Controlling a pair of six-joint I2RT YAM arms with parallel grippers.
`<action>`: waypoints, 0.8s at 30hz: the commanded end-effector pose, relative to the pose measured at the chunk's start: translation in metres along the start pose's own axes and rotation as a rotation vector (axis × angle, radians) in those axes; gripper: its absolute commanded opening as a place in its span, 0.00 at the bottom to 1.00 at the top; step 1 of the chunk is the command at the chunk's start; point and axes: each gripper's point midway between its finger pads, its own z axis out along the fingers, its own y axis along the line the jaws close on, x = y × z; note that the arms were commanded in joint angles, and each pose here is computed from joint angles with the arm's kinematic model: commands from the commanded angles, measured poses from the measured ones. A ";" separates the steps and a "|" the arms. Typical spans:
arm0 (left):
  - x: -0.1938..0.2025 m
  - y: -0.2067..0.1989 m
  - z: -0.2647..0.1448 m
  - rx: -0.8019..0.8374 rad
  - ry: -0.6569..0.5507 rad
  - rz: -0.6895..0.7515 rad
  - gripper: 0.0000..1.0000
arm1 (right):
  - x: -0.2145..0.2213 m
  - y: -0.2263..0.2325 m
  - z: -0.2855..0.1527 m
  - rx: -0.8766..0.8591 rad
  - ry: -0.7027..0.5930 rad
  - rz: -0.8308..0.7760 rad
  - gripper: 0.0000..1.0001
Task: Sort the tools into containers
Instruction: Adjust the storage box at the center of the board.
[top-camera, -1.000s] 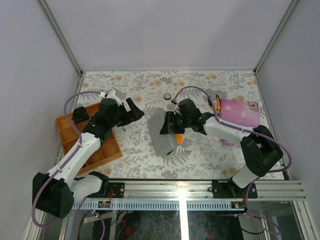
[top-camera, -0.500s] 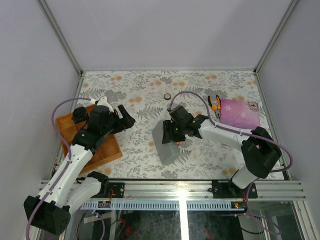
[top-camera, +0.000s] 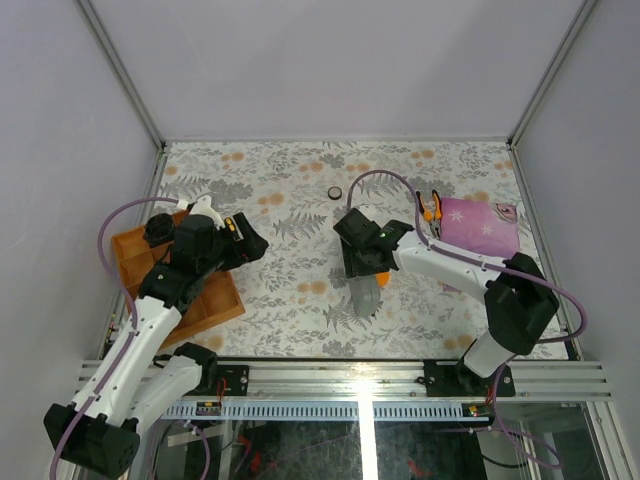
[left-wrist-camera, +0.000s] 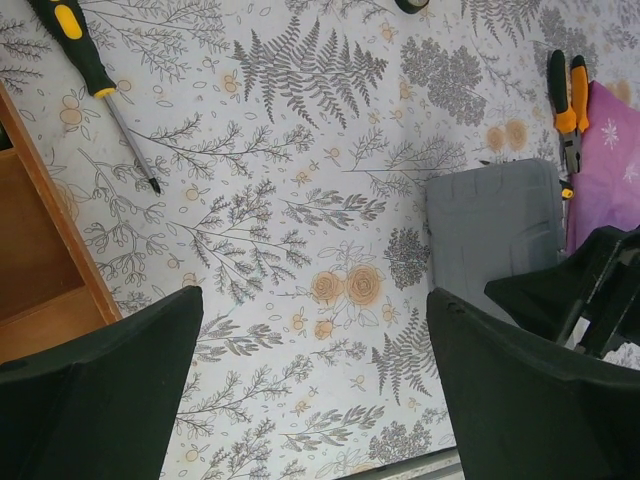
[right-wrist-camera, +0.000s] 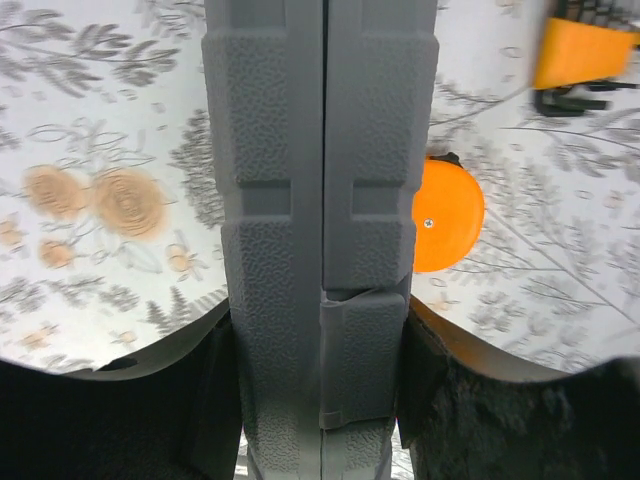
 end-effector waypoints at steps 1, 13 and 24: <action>-0.001 -0.004 -0.002 0.036 -0.010 0.023 0.92 | 0.005 -0.049 -0.005 0.307 0.034 -0.142 0.08; -0.014 0.002 -0.021 0.010 -0.110 -0.012 1.00 | 0.017 -0.031 -0.011 0.485 0.014 -0.293 0.23; -0.013 0.009 -0.019 -0.032 -0.110 -0.036 1.00 | 0.043 0.020 0.013 0.313 0.023 -0.330 0.63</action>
